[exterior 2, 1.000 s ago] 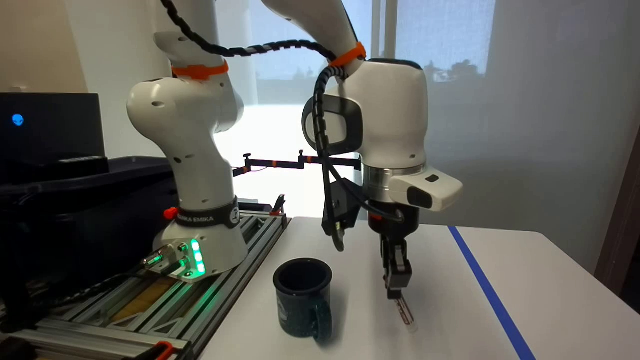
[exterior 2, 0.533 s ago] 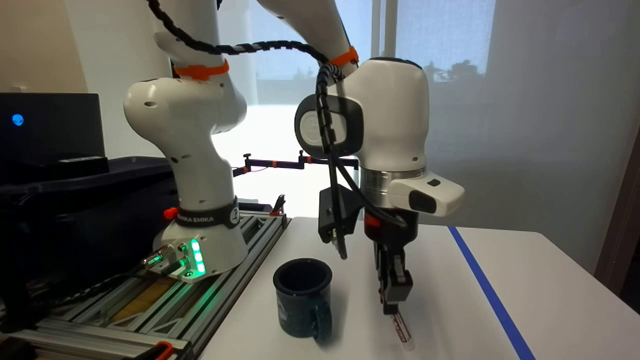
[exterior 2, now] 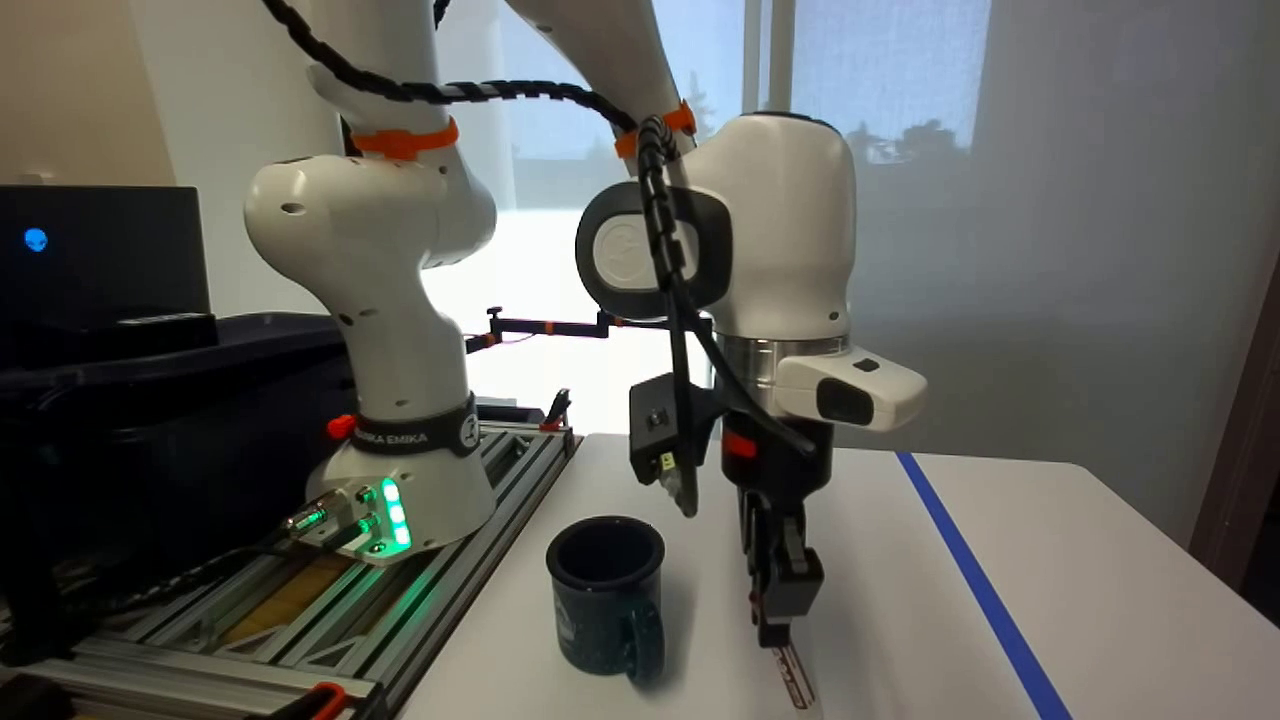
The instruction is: Remove the marker from the cup
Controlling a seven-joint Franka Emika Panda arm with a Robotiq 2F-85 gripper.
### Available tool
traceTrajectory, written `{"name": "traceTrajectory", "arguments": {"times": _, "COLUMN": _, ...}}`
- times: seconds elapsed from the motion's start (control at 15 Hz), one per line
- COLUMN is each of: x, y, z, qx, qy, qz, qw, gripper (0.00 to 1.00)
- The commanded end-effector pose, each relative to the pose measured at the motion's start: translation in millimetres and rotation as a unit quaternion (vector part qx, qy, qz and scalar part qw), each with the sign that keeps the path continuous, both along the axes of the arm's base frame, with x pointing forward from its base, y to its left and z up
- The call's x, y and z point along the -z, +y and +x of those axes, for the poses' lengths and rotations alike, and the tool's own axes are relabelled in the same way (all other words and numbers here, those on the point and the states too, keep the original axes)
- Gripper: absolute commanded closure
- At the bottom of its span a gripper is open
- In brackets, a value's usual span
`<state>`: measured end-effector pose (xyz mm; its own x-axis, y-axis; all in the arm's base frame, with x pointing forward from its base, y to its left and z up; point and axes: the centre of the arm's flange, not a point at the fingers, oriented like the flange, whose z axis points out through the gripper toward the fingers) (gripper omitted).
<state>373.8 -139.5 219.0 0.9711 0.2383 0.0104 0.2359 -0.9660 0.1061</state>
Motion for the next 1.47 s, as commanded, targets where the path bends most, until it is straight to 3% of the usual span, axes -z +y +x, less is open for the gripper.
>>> {"name": "traceTrajectory", "arguments": {"times": 0.0, "x": 6.0, "y": 4.3, "z": -16.1, "qx": 0.002, "qy": 0.009, "qz": -0.008, "qw": 0.9999, "gripper": 0.95}}
{"name": "traceTrajectory", "arguments": {"times": 0.27, "x": 6.0, "y": 5.5, "z": -16.6, "qx": 0.003, "qy": 0.009, "qz": -0.01, "qw": 0.9999, "gripper": 0.95}}
{"name": "traceTrajectory", "arguments": {"times": 0.33, "x": 5.5, "y": 5.9, "z": -16.5, "qx": 0.003, "qy": 0.009, "qz": -0.01, "qw": 0.9999, "gripper": 0.65}}
{"name": "traceTrajectory", "arguments": {"times": 0.4, "x": 4.9, "y": 7.3, "z": -16.0, "qx": 0.004, "qy": 0.009, "qz": -0.009, "qw": 0.9999, "gripper": 0.53}}
{"name": "traceTrajectory", "arguments": {"times": 0.87, "x": 0.9, "y": 20.4, "z": -8.3, "qx": 0.023, "qy": 0.013, "qz": -0.008, "qw": 0.9996, "gripper": 0.01}}
{"name": "traceTrajectory", "arguments": {"times": 1.07, "x": -9.1, "y": 31.9, "z": -4.8, "qx": 0.047, "qy": 0.017, "qz": -0.013, "qw": 0.9987, "gripper": 0.0}}
{"name": "traceTrajectory", "arguments": {"times": 1.4, "x": -50.6, "y": 62.8, "z": -5.6, "qx": 0.084, "qy": 0.069, "qz": -0.014, "qw": 0.9939, "gripper": 0.0}}
